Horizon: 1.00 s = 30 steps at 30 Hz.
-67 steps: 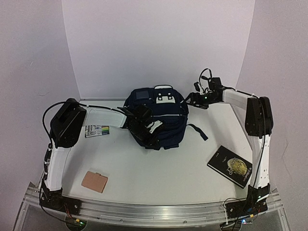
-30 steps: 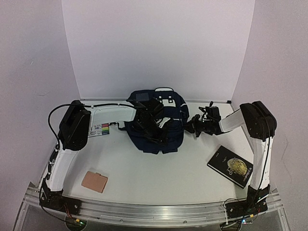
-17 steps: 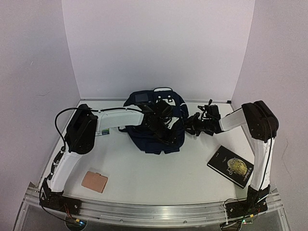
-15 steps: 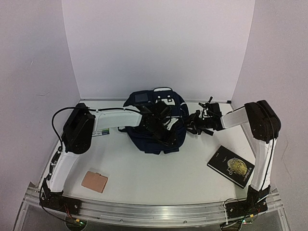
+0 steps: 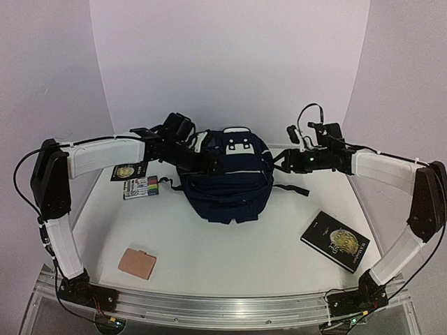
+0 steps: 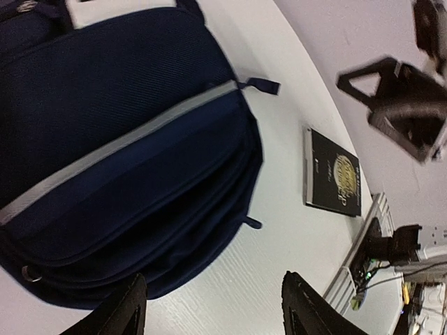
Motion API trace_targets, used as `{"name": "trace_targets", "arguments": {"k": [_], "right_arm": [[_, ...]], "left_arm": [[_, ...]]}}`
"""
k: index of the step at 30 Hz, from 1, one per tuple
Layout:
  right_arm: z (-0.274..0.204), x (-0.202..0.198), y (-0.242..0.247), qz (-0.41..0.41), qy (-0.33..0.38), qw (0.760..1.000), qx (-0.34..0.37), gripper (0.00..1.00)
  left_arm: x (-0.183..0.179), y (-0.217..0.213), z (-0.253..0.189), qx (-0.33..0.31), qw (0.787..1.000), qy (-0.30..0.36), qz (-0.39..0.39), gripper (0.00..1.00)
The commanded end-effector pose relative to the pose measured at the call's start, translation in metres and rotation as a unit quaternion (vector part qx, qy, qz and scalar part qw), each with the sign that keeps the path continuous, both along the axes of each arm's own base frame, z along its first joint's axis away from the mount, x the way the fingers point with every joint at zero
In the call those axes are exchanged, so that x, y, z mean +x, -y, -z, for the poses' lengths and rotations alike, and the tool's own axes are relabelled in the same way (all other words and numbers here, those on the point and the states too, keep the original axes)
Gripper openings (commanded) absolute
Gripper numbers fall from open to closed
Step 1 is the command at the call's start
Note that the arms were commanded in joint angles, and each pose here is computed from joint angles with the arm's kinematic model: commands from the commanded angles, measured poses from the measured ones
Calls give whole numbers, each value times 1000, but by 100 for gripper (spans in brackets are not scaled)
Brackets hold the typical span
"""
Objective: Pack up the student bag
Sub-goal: Zip the student bag at the center of the board.
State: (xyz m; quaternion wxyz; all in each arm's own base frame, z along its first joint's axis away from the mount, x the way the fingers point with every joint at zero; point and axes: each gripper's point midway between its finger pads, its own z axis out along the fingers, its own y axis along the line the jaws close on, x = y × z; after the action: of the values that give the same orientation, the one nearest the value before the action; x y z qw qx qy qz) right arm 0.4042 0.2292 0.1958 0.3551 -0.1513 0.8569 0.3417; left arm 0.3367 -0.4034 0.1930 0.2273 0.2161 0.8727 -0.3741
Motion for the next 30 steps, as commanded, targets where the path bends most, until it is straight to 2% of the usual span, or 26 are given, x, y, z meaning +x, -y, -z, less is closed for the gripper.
{"name": "trace_targets", "arguments": {"k": [1, 4, 9, 17, 25, 30], "right_arm": [[26, -49, -38, -86, 19, 993, -81, 66], [44, -71, -61, -122, 3, 989, -88, 65], [79, -86, -89, -152, -34, 982, -106, 60], [104, -82, -95, -133, -48, 981, -132, 53], [120, -66, -102, -122, -56, 980, -144, 32], [114, -65, -101, -114, -56, 982, -140, 11]], "left_arm": [[16, -30, -1, 23, 998, 15, -61, 66], [15, -40, 10, 56, 996, 15, -64, 66], [9, -51, 16, 66, 994, 11, -81, 66], [8, -60, 8, 69, 993, 24, -93, 66], [9, -60, 7, 77, 993, 35, -88, 65], [8, -54, 12, 80, 994, 42, -62, 65]]}}
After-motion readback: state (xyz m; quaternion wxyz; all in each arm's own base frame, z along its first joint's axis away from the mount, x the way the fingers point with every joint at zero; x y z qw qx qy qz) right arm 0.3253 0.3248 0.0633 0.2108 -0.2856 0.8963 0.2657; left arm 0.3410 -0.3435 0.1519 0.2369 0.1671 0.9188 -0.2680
